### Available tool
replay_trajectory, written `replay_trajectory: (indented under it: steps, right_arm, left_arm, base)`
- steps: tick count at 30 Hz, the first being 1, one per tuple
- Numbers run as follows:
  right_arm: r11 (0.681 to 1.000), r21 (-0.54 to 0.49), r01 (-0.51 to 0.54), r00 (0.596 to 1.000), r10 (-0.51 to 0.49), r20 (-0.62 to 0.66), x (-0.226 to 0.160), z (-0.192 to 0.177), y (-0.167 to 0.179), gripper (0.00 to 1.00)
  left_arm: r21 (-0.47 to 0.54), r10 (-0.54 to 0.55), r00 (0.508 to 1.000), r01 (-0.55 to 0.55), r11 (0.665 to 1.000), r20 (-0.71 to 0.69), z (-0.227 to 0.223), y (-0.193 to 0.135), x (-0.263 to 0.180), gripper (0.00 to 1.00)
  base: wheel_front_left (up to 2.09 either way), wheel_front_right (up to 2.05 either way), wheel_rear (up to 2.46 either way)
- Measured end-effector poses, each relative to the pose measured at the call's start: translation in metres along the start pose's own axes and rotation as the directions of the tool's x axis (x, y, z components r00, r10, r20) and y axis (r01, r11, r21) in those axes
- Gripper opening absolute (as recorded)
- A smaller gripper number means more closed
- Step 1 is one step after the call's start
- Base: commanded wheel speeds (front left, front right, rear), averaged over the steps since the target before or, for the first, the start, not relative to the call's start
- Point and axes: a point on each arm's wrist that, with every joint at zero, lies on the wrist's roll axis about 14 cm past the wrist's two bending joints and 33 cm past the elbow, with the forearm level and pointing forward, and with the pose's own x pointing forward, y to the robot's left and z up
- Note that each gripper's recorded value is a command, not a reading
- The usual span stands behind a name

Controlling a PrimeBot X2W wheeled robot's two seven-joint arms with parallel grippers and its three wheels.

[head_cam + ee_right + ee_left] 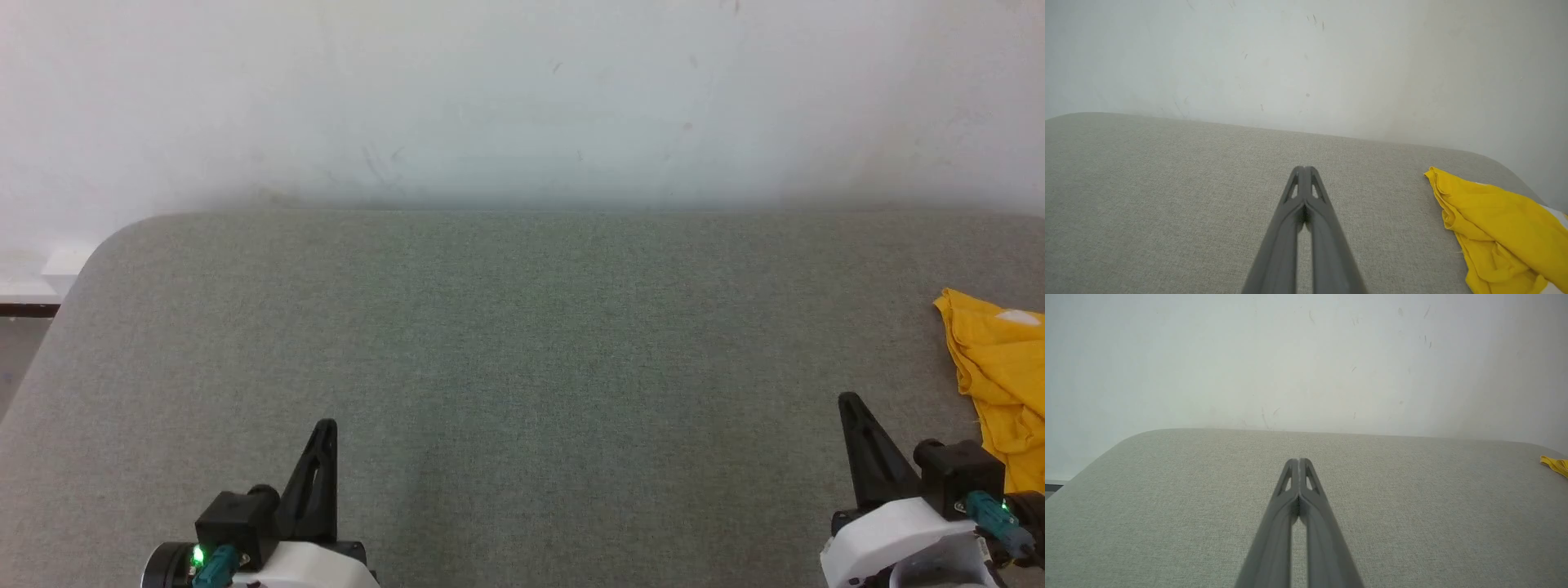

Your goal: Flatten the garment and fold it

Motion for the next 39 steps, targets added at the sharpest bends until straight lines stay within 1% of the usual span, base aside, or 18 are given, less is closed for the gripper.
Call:
replay_trajectory:
  steps: [39]
  right_arm:
    - [0.999, -0.013, -0.038, 0.999, 0.038, 0.002, 0.007, 0.011, 0.013, 0.0]
  left_arm:
    - [0.057, 0.021, 1.0, -0.02, 0.998, -0.022, 0.004, 0.004, 0.013, 0.0]
  base:
    - [0.0, 0.0, 0.0]
